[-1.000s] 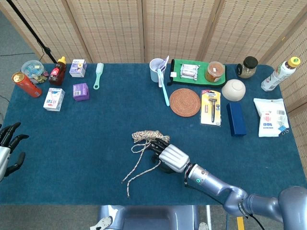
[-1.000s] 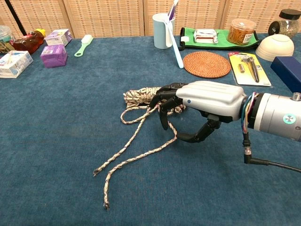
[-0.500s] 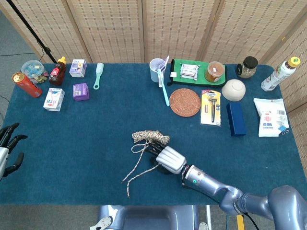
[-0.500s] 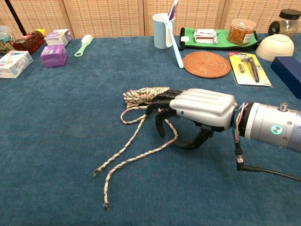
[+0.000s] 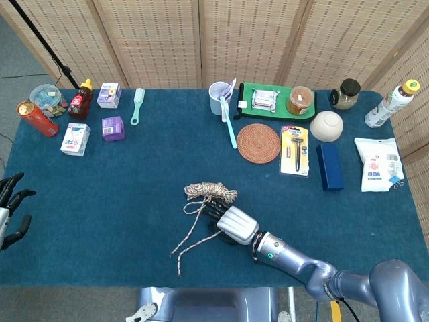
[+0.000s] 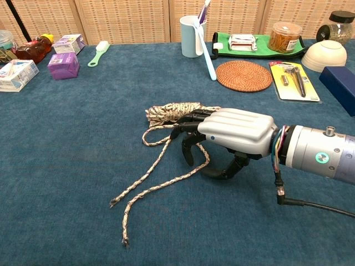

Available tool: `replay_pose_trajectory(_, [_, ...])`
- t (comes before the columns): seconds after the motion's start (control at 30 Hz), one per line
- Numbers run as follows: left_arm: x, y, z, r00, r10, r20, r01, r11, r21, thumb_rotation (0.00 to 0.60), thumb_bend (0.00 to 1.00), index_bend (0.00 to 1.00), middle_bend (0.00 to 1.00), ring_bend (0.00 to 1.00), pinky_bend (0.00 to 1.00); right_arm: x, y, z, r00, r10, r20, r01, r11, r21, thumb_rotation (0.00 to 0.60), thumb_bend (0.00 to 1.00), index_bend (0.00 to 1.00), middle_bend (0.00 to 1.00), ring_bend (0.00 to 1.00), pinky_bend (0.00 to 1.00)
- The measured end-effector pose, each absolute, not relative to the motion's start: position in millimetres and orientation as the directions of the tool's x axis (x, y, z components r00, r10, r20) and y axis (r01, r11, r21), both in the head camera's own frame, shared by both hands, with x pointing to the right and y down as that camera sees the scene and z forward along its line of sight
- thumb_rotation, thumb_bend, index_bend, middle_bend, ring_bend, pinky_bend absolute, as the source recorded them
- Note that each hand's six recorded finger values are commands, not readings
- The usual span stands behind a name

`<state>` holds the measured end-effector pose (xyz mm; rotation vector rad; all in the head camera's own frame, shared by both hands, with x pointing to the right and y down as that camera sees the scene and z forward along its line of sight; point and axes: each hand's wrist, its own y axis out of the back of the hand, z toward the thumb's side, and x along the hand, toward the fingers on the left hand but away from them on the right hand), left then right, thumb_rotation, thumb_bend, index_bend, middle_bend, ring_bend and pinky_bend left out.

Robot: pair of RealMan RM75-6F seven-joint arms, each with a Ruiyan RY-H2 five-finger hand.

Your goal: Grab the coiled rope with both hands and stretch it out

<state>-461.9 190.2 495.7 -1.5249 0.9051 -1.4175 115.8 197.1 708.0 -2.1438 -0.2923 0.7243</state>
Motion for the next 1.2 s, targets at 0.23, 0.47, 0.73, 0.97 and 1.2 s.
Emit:
replay_pose_trajectory(0.23, [-460.8, 191.1, 495.5, 0.103, -0.916, 0.387, 0.036, -0.385, -0.922, 0.577, 0.44, 0.29, 0.09, 0.11, 0.0, 116.5, 199.5, 709.3, 0.808, 0.434, -0.399, -0.05, -0.624, -0.78, 0.6, 0.43, 0.46, 0.15, 0.02, 0.0])
replay_pose_trajectory(0.47, [-462.4, 191.6, 495.7, 0.099, -0.916, 0.389, 0.036, -0.387, -0.921, 0.578, 0.44, 0.29, 0.09, 0.11, 0.0, 116.6, 201.9, 711.9, 0.807, 0.432, -0.402, -0.057, -0.622, -0.781, 0.6, 0.43, 0.48, 0.16, 0.02, 0.0])
replay_pose_trajectory(0.73, [-462.9, 191.7, 496.4, 0.1, -0.916, 0.388, 0.033, -0.387, -0.922, 0.579, 0.44, 0.29, 0.09, 0.11, 0.0, 115.5, 203.1, 714.8, 0.805, 0.43, -0.41, -0.064, -0.624, -0.779, 0.6, 0.43, 0.48, 0.16, 0.02, 0.0])
replay_pose_trajectory(0.97, [-463.9, 191.6, 497.0, 0.099, -0.916, 0.389, 0.031, -0.388, -0.921, 0.578, 0.44, 0.29, 0.09, 0.11, 0.0, 112.6, 204.3, 715.4, 0.806, 0.427, -0.409, -0.062, -0.628, -0.776, 0.6, 0.43, 0.48, 0.16, 0.02, 0.0])
replay_pose_trajectory(1.2, [-465.6, 191.7, 497.5, 0.095, -0.916, 0.389, 0.031, -0.388, -0.921, 0.577, 0.44, 0.29, 0.09, 0.11, 0.0, 109.8, 204.6, 717.5, 0.806, 0.424, -0.413, -0.064, -0.631, -0.773, 0.6, 0.43, 0.5, 0.17, 0.02, 0.0])
